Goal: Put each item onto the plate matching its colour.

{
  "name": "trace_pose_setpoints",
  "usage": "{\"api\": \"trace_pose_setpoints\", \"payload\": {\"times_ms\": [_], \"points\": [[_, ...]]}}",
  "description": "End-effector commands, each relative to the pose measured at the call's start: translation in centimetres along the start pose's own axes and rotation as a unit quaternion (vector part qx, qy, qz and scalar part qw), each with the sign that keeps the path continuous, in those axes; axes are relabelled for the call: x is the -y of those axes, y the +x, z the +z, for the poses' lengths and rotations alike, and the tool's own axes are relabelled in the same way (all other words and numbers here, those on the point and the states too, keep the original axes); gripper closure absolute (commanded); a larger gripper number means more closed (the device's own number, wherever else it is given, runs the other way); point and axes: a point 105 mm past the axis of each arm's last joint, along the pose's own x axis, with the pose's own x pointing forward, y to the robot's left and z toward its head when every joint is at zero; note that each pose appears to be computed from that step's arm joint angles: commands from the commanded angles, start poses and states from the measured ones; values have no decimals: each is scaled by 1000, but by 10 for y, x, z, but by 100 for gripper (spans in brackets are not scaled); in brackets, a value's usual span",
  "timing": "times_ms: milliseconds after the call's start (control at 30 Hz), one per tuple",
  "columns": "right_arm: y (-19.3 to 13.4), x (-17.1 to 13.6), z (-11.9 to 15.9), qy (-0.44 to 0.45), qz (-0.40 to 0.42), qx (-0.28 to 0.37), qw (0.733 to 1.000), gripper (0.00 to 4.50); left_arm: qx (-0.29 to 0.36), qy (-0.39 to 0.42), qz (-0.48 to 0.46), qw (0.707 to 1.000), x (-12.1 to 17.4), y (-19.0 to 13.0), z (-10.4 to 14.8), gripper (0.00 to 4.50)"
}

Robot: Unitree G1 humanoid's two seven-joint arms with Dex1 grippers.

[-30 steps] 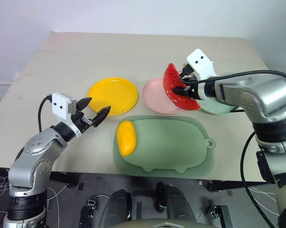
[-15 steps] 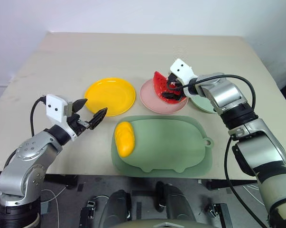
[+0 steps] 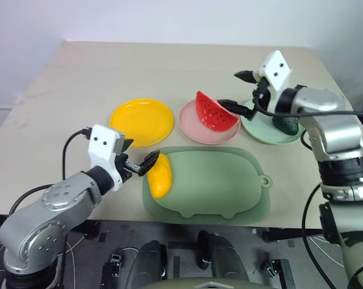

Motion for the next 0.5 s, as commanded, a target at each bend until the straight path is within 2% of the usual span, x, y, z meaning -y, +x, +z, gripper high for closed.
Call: {"api": "trace_pose_setpoints", "payload": {"times_ms": [33, 200, 367, 500], "points": [[-15, -4, 11, 0, 8, 19, 1000, 3, -18, -10, -17, 1000, 21, 6, -2, 0], [-13, -16, 6, 20, 11, 22, 1000, 3, -58, -27, -19, 998, 32, 15, -13, 0], [-11, -22, 7, 30, 8, 27, 999, 3, -121, -7, 14, 993, 25, 18, -34, 0], [-13, -26, 2, 32, 4, 19, 999, 3, -141, -16, 28, 989, 22, 20, -42, 0]]}}
